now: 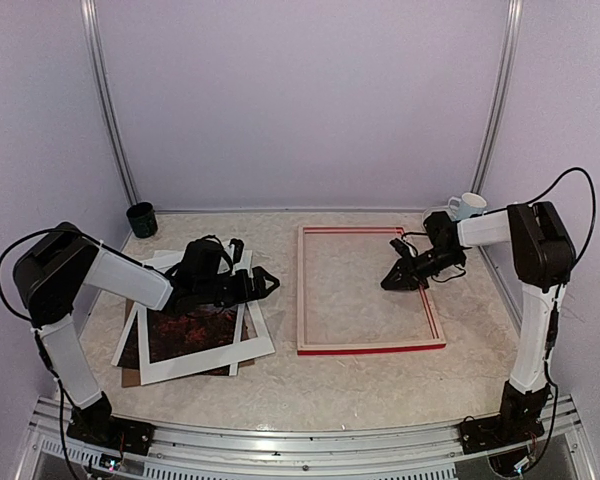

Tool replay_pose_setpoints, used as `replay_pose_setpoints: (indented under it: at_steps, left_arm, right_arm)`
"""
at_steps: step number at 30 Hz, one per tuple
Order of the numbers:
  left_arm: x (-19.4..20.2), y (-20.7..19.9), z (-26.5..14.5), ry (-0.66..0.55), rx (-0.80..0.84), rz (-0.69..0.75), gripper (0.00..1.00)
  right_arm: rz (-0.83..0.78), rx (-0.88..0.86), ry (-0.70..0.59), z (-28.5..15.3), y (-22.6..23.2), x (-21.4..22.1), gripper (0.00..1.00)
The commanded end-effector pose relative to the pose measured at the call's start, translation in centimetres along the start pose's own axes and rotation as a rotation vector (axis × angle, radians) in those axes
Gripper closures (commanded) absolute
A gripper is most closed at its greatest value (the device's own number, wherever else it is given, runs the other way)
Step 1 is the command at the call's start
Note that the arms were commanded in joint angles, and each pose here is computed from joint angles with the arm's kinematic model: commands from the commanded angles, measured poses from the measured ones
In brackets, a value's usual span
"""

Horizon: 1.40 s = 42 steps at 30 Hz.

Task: Put the photo into the frame
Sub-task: Place the glass panel at the frame body.

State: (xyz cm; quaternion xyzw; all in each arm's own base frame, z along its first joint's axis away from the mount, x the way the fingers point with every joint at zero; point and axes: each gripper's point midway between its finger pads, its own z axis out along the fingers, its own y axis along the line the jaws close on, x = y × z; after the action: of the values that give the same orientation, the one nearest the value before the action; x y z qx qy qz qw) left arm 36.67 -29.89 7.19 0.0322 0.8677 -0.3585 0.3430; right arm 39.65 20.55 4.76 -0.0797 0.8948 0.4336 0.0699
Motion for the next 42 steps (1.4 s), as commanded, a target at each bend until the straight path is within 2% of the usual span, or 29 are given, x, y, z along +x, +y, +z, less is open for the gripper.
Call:
replay_pose_setpoints:
  at_steps: [1, 12, 42]
  left_arm:
    - [0.3, 0.3, 0.2, 0.004, 0.021, -0.016, 0.01]
    - [0.1, 0.4, -0.1, -0.002, 0.042, -0.038, 0.01]
    - [0.4, 0.7, 0.0, 0.004, 0.047, -0.053, 0.01]
  right_arm:
    - [-0.008, 0.063, -0.001, -1.6, 0.1, -0.3, 0.88]
    - [-0.021, 0.126, 0.04, -2.2, -0.6, -0.2, 0.87]
    - [-0.007, 0.191, 0.021, -3.4, -2.4, -0.3, 0.85]
